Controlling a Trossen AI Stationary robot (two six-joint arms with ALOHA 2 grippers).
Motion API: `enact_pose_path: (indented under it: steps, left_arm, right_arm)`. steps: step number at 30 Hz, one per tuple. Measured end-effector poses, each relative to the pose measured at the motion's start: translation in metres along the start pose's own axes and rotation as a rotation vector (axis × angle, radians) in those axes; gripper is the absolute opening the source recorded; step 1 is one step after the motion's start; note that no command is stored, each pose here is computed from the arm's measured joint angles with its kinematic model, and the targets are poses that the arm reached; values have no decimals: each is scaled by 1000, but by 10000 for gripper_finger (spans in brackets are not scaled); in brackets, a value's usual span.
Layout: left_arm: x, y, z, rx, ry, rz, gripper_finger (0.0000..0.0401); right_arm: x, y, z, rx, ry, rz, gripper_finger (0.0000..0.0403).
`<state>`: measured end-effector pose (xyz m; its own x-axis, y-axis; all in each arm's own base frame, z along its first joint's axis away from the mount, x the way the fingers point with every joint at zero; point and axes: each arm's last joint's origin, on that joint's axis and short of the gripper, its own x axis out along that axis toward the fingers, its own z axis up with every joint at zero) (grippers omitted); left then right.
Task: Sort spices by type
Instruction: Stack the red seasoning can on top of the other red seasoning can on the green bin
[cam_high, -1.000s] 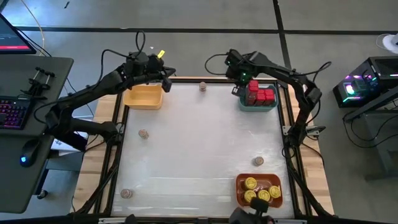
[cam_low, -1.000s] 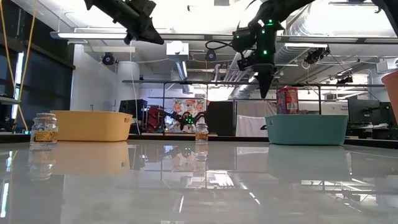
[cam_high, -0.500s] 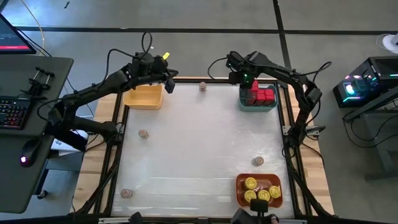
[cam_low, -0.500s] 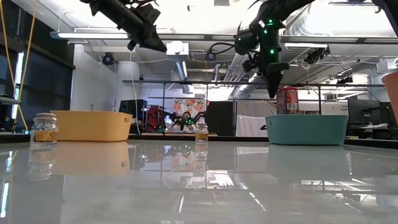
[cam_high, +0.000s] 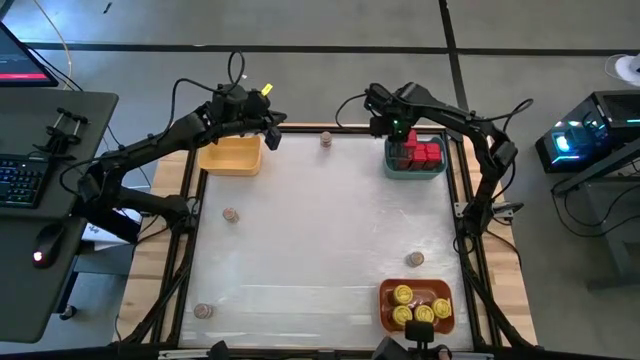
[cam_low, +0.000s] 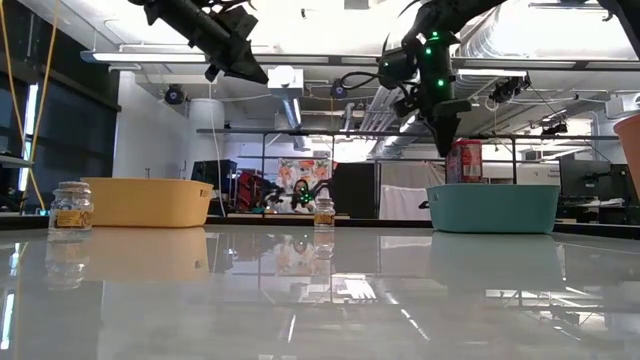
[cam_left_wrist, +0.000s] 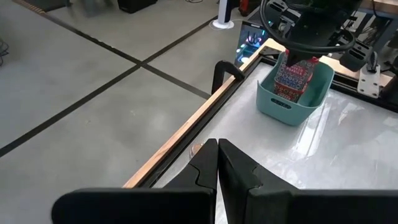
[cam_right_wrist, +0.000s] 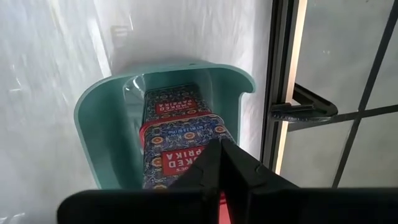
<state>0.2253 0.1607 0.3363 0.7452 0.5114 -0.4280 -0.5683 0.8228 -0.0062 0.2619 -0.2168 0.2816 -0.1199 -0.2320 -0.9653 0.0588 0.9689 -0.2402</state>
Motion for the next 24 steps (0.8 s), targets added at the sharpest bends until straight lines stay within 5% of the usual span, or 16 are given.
enact_pose_path:
  steps: [11,24]
  left_arm:
    - [0,0,0,1,0,0,0]
    - [0,0,0,2,0,-1,0]
  right_arm:
    - [0,2,-1,-11,8,11,0]
    - [-1,8,4,-19,-110,179,0]
